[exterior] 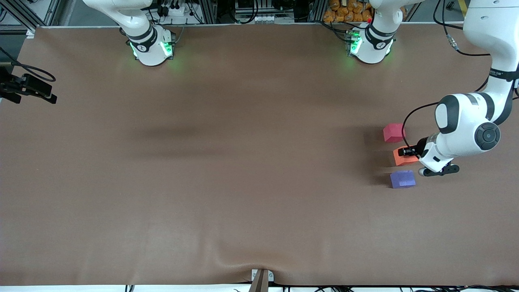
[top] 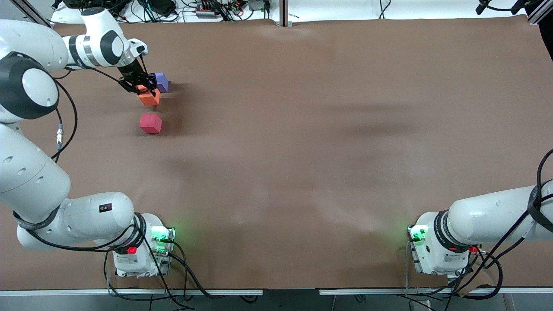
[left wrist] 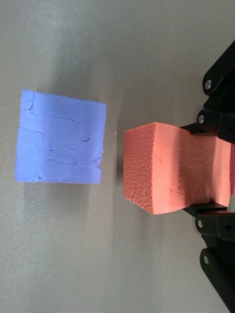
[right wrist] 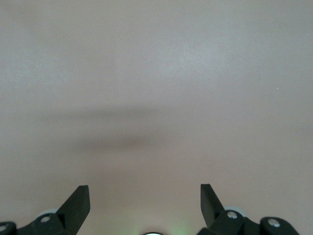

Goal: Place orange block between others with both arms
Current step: 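Lower the orange cube between the pink and purple cubes, open gripper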

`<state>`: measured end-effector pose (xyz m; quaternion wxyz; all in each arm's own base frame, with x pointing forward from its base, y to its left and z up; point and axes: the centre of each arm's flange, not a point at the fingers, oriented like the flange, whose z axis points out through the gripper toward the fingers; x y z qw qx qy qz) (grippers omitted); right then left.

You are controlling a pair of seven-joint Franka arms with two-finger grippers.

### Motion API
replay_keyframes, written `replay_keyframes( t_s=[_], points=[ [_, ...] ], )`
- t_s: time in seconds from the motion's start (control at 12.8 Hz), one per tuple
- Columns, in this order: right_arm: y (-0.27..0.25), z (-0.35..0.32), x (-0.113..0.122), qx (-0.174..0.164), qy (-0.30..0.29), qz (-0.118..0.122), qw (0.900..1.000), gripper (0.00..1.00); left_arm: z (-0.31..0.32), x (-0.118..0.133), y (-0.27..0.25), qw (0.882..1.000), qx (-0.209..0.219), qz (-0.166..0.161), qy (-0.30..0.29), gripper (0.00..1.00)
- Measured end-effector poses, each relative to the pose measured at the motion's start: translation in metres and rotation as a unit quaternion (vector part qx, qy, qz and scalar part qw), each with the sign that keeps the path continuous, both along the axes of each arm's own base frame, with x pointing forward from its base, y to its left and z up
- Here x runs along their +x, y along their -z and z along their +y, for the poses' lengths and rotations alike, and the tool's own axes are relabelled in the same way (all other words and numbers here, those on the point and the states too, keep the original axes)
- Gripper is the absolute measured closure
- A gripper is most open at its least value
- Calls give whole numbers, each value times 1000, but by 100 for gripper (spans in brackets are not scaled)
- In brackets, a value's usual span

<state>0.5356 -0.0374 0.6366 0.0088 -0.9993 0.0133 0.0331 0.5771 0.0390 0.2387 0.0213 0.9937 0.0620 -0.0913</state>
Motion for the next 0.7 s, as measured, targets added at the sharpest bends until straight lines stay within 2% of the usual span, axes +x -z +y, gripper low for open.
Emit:
replay_keyframes(
  t_s=[0.7],
  points=[
    [0,0,0,0,0,0,1000,0,-9,-5,26,998,-11,-3,55,48]
  ],
)
